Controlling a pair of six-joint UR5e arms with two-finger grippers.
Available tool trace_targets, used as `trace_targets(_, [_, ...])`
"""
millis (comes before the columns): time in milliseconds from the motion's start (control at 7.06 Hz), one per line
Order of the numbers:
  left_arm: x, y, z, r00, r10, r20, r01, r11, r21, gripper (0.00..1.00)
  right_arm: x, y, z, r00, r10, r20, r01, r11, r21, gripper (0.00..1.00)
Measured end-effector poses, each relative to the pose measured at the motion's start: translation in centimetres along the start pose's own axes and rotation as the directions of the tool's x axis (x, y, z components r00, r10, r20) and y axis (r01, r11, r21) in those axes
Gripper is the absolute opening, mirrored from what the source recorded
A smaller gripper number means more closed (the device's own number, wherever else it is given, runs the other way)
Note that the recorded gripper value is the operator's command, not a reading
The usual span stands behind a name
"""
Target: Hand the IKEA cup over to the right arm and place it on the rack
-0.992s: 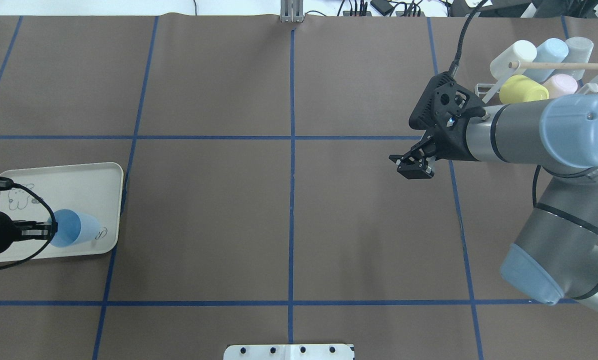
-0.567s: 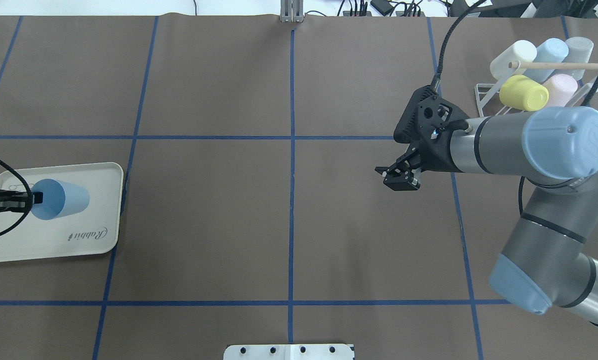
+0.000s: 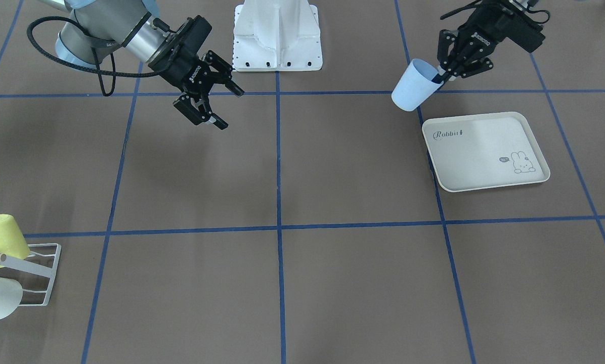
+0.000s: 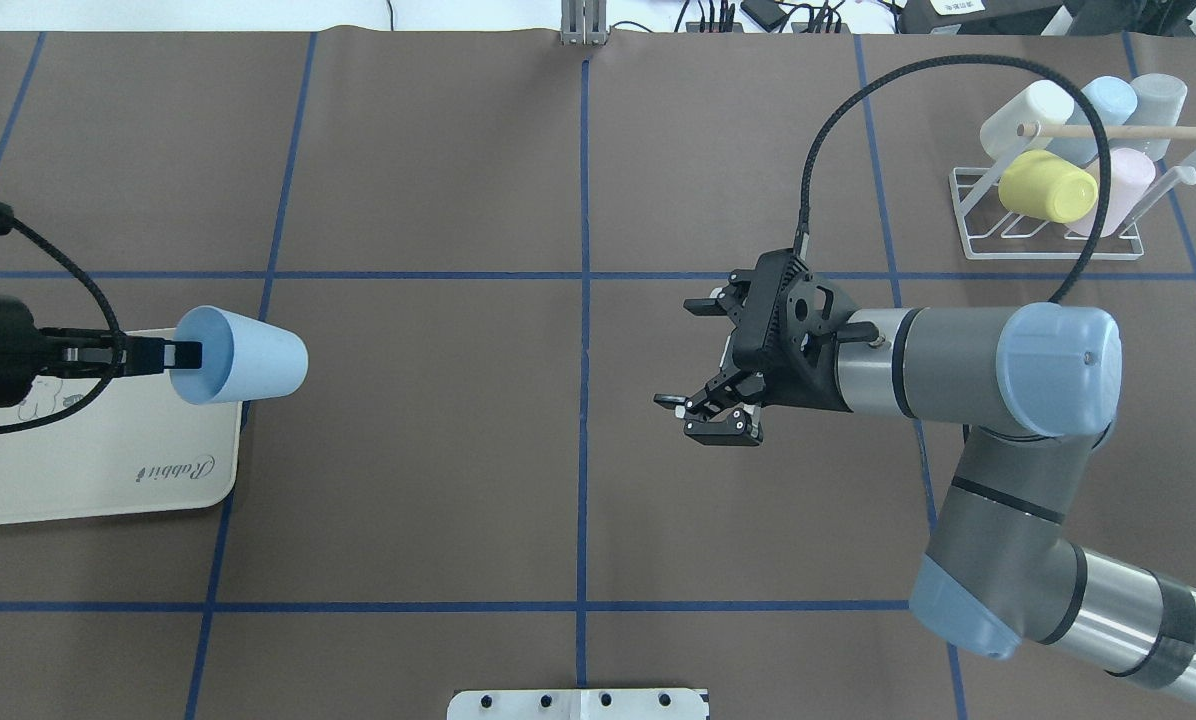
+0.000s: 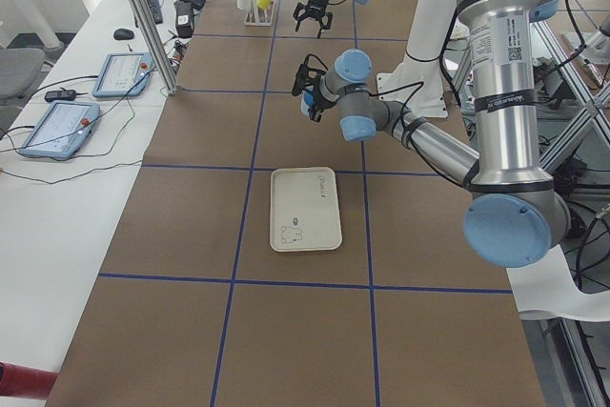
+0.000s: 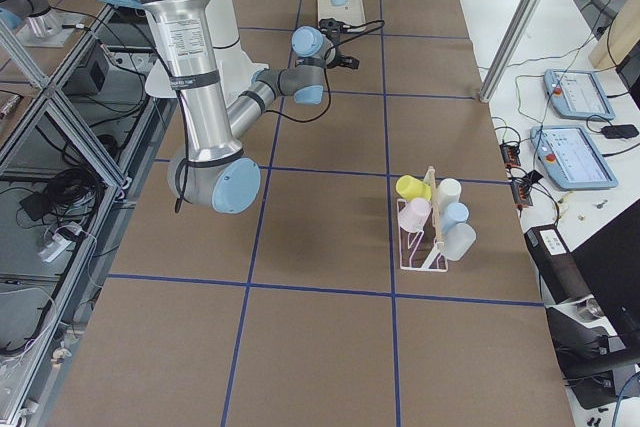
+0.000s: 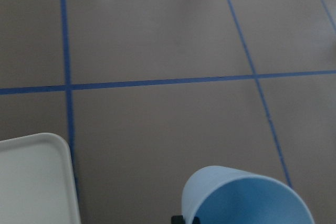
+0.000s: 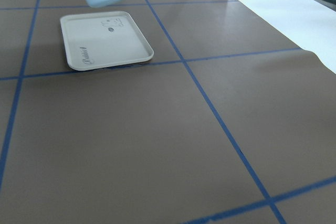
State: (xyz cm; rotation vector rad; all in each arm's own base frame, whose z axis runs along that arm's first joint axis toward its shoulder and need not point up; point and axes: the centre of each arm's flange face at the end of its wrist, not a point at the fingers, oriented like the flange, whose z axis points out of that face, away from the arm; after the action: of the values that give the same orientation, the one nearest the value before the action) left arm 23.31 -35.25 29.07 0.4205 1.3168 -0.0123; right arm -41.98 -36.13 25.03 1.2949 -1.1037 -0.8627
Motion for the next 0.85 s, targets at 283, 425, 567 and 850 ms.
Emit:
trace_targets(283, [6.7, -1.6, 1.7, 0.992, -0.042, -0.116, 0.039, 0.999, -0.028, 0.00, -2.2, 2.0, 1.0, 0.997, -0.041, 0.068, 0.028, 0.983, 0.180, 0.95])
trace_targets(425, [9.8, -1.0, 2.9, 0.985, -0.047, -0.167, 0.037, 0.997, -0.062, 0.00, -2.8, 2.7, 1.3, 0.995, -0.058, 0.087, 0.034, 0.966, 0.255, 0.95])
trace_targets(567, [12.4, -0.4, 4.3, 0.977, -0.058, -0.207, 0.039, 0.995, -0.094, 0.00, -3.3, 2.9, 1.5, 0.993, -0.067, 0.094, 0.035, 0.950, 0.310, 0.95])
trace_targets(850, [15.2, 0.3, 7.1, 0.968, -0.080, -0.238, 0.048, 0.989, -0.136, 0.00, -4.2, 2.1, 2.2, 0.993, -0.064, 0.100, 0.024, 0.933, 0.359, 0.95])
